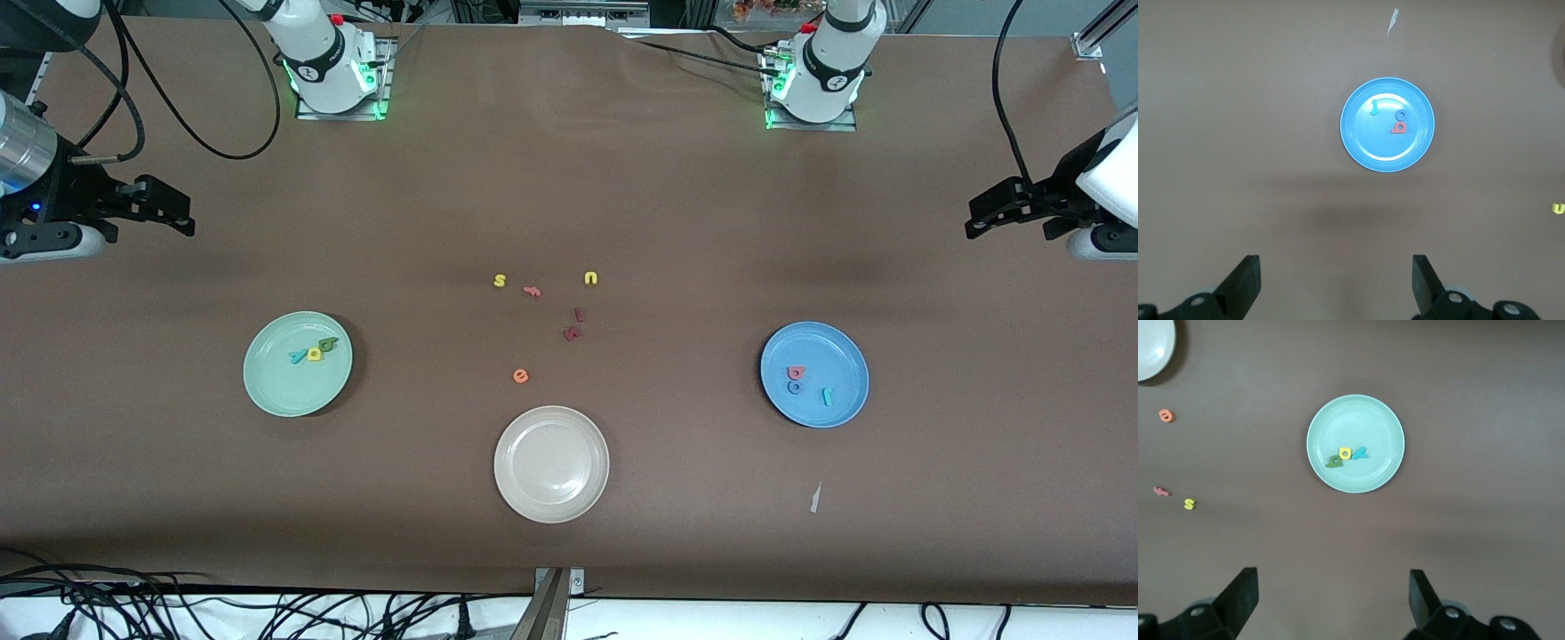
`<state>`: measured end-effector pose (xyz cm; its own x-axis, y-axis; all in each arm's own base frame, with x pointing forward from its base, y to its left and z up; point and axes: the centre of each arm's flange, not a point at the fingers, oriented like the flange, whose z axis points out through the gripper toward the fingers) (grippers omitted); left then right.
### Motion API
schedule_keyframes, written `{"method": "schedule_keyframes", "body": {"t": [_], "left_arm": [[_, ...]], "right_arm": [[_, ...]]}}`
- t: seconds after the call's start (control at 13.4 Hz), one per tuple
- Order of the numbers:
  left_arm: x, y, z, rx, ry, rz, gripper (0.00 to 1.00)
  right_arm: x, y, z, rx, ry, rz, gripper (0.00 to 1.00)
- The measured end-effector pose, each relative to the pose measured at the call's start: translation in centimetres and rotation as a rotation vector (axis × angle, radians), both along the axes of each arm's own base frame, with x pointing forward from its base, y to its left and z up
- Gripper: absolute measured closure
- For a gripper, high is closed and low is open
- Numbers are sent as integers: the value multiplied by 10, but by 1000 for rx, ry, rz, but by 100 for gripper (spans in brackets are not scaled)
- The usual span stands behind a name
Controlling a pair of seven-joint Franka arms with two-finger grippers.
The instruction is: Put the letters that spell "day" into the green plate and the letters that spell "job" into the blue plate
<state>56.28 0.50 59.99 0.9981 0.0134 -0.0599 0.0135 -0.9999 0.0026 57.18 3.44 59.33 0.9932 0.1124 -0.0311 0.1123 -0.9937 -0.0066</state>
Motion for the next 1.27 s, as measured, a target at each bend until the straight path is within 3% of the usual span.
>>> {"method": "schedule_keyframes", "body": {"t": [1.27], "left_arm": [[3,3,-2,-1,-6,-3,0]], "right_arm": [[0,10,6,0,-11,18,0]]}}
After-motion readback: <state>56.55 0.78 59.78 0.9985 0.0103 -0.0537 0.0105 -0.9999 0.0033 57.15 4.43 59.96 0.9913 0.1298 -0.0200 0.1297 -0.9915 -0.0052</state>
